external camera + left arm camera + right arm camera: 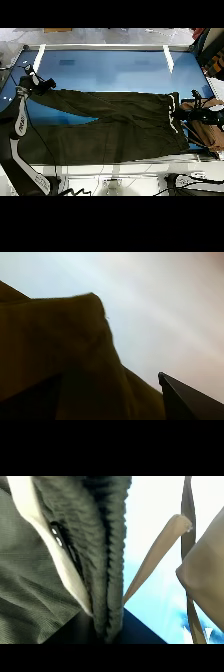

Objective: Fold the clothes and pants, and hang the long-sleeved shirts on hangers.

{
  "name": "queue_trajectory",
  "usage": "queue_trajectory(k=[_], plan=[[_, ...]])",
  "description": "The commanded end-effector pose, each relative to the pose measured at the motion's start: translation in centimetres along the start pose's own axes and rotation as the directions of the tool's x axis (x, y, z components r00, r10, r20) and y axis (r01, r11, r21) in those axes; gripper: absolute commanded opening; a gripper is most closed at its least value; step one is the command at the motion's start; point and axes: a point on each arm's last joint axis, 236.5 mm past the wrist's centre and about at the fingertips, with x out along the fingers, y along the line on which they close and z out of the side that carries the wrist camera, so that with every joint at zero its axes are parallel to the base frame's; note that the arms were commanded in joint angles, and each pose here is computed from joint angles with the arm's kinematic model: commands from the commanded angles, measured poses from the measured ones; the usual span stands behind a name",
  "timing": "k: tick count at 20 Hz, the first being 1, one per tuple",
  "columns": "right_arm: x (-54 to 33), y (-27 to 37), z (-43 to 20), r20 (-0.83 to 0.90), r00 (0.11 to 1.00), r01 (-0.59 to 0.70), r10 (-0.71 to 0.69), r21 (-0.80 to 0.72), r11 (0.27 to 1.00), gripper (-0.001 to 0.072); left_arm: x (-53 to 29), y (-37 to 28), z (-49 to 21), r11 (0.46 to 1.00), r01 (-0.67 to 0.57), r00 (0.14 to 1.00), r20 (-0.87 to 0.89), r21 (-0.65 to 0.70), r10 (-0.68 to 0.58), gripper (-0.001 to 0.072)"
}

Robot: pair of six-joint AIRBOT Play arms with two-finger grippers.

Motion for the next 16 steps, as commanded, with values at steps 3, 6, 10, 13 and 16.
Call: queue_trajectory(k=[3, 6, 10, 13, 16], plan=[[0.0, -0.1, 0.2, 0.006, 1.000, 0.005, -0.005, -0.001, 1.000, 0.0048, 1.9, 1.5, 0.2, 0.997, -0.080, 0.997, -0.005, -0.021, 0.080, 0.0534], [0.0, -0.1, 0.1, 0.005, 1.000, 0.004, -0.004, -0.001, 1.000, 0.0048, 1.8, 1.7, 0.4, 0.996, -0.081, 0.997, -0.003, -0.024, 0.081, 0.0113], [0.0, -0.1, 0.1, 0.005, 1.000, 0.004, -0.004, -0.001, 1.000, 0.0047, -0.5, 1.0, 3.1, 0.998, -0.059, 0.996, 0.072, -0.009, 0.059, 0.0019], [0.0, 0.0, 0.2, 0.009, 1.000, 0.002, -0.003, 0.002, 1.000, 0.0048, -4.5, -0.3, 7.3, 1.000, -0.023, 0.984, 0.178, -0.012, 0.025, 0.0019], [-0.1, -0.4, 1.3, 0.055, 0.998, 0.017, -0.019, 0.030, 0.999, 0.0048, -11.4, -2.2, 12.5, 0.997, 0.014, 0.943, 0.329, 0.073, -0.038, 0.0019]])
